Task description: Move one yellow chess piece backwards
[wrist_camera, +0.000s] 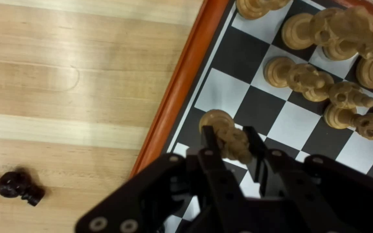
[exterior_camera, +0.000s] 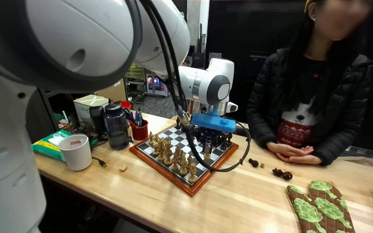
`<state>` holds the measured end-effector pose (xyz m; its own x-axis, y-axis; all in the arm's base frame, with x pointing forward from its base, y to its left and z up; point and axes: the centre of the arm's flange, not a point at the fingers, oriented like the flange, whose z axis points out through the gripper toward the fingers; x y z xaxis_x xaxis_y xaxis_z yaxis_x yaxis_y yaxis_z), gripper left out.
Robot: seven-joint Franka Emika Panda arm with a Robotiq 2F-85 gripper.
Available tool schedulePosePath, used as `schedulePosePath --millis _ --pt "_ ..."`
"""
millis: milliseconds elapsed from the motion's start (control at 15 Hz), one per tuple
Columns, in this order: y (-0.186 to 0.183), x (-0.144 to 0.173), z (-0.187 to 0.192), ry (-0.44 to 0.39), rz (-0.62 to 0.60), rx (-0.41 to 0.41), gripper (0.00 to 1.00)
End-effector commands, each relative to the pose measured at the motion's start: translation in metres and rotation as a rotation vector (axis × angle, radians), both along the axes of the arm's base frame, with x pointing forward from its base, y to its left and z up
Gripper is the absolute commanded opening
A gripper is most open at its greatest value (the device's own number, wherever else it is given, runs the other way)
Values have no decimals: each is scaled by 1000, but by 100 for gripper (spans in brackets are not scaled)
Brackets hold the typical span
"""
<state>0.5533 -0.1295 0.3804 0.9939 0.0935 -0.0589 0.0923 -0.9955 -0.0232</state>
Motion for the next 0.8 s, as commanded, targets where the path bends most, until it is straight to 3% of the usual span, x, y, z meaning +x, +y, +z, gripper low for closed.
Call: schedulePosePath --millis 0,733 --pt "-5 14 -3 11 33 6 6" --pt "-10 23 -27 24 58 26 6"
